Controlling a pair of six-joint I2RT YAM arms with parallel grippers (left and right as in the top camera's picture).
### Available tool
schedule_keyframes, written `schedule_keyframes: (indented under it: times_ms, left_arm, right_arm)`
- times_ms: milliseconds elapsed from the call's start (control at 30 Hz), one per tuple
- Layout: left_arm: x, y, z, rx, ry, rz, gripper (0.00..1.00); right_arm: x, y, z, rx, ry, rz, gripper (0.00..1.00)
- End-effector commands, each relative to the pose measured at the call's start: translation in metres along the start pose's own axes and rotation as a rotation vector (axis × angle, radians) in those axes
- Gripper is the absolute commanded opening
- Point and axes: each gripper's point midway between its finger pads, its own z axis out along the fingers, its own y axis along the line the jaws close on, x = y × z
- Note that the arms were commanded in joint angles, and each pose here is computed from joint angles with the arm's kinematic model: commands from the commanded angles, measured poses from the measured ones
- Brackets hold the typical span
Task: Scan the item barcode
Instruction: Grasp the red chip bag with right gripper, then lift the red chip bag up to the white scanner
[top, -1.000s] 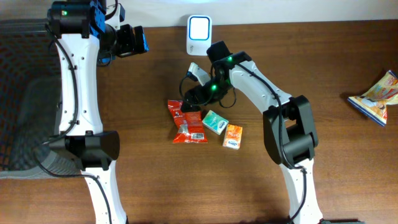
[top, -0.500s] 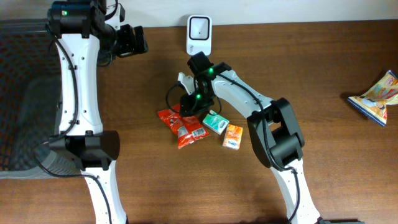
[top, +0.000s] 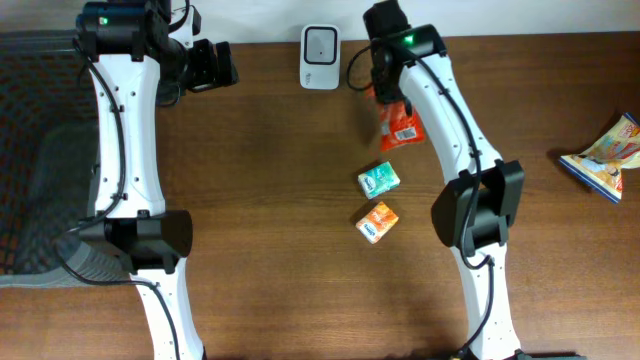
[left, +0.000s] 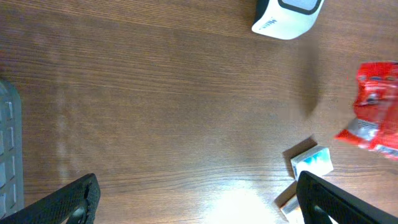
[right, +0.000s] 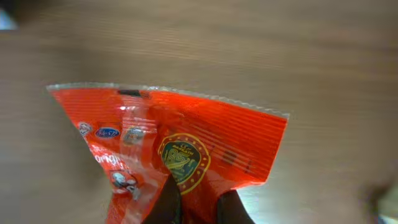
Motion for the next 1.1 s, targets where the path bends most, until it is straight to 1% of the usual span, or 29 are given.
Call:
schedule_keyframes:
  times_ms: [0,67,133,167,200,233,267,300,333,367,400,433,467,500,533,567,600,633,667,700,733,800,833,867,933,1000,1067]
  left_arm:
    - [-0.001,0.001,-0.004,0.0,-0.012,-0.009,0.99]
    - [-0.001,0.001,-0.004,0.0,-0.012,-0.009,0.99]
    - [-0.001,0.001,-0.004,0.0,-0.012,-0.009,0.99]
    - [-0.001,0.001,-0.004,0.0,-0.012,-0.009,0.99]
    - [-0.001,0.001,-0.004,0.001,-0.012,-0.009,0.99]
    - [-0.001,0.001,-0.004,0.001,-0.012,-0.009,0.99]
    - [-0.001,0.001,-0.004,0.0,-0.012,-0.009,0.99]
    - [-0.001,0.001,-0.004,0.0,-0.012,-0.009,0.99]
    - [-0.001,0.001,-0.004,0.0,-0.012,-0.009,0.99]
    - [-0.001,0.001,-0.004,0.0,-0.012,-0.009,0.99]
    - [-0.001,0.001,-0.004,0.001,-0.012,-0.009,0.99]
    - [-0.001,0.001,-0.004,0.0,-0.012,-0.009,0.99]
    - [-0.001,0.001,-0.004,0.0,-0.012,-0.009,0.99]
    - [-0.001,0.001,-0.004,0.0,-0.012,-0.009,0.99]
    - [-0.001,0.001,-0.004,0.0,-0.012,-0.009,0.99]
    - [-0.001,0.001,-0.004,0.0,-0.012,-0.009,0.99]
    - [-0.001,0.001,-0.004,0.001,-0.012,-0.009,0.99]
    - [-0.001,0.001,-0.004,0.0,-0.012,-0.009,0.99]
    - [-0.001,0.001,-0.004,0.0,-0.012,-0.009,0.99]
    - [-0.001,0.001,-0.004,0.0,-0.012,-0.009,0.99]
    - [-0.001,0.001,-0.004,0.001,-0.012,-0.009,0.99]
    - [-0.001,0.001,-0.004,0.0,-0.012,-0.009,0.99]
    - [-0.001,0.001,-0.004,0.0,-0.012,-0.009,0.99]
    - [-0.001,0.001,-0.004,0.0,-0.012,-0.009,0.99]
    - [-0.001,0.001,-0.004,0.001,-0.012,-0.009,0.99]
    - [-0.001,0.001,-0.004,0.0,-0.012,-0.009,0.99]
    - [-0.001,0.001,-0.004,0.001,-0.012,-0.009,0.99]
  right_arm:
    - [-0.017,-0.024,-0.034,0.374,-0.122,-0.042,0.04]
    - [-0.008,0.012,-0.021,0.365,-0.126,-0.102,0.04]
    - [0.007,0.04,-0.007,0.425,-0.147,-0.142,0.04]
    - [0.015,0.057,-0.001,0.436,-0.16,-0.17,0.04]
    - [0.032,0.086,0.007,0.429,-0.172,-0.225,0.04]
    - [0.039,0.1,0.003,0.436,-0.188,-0.257,0.12]
    - [0.042,0.116,-0.003,0.415,-0.204,-0.279,0.27]
    - [0.045,0.136,-0.015,0.354,-0.218,-0.298,0.42]
    - [0.049,0.156,-0.023,0.239,-0.202,-0.309,0.5]
    - [0.049,0.171,-0.035,0.108,-0.183,-0.305,0.64]
    - [0.04,0.174,-0.056,-0.036,-0.168,-0.272,0.78]
    - [0.028,0.163,-0.077,-0.152,-0.143,-0.232,0.78]
    - [0.022,0.15,-0.086,-0.199,-0.124,-0.204,0.79]
    - [0.013,0.123,-0.095,-0.255,-0.093,-0.155,0.83]
    - [0.01,0.095,-0.092,-0.286,-0.054,-0.116,0.89]
    - [0.02,0.079,-0.084,-0.405,0.023,-0.142,0.89]
    - [0.032,0.085,-0.083,-0.556,0.074,-0.202,0.89]
    - [0.041,0.087,-0.078,-0.586,0.108,-0.235,0.89]
    - [0.05,0.097,-0.073,-0.586,0.119,-0.305,0.89]
    - [0.054,0.104,-0.055,-0.445,0.104,-0.376,0.89]
    - [0.059,0.11,-0.041,-0.343,0.099,-0.422,0.9]
    - [0.079,0.122,-0.022,-0.2,0.111,-0.58,0.93]
    - [0.085,0.121,-0.011,-0.066,0.101,-0.636,0.95]
    - [0.094,0.126,-0.005,0.006,0.097,-0.724,0.96]
    - [0.103,0.14,0.002,0.016,0.082,-0.805,0.98]
    - [0.093,0.15,0.01,0.005,0.02,-0.794,1.0]
    - [0.098,0.159,0.018,-0.048,0.015,-0.865,0.99]
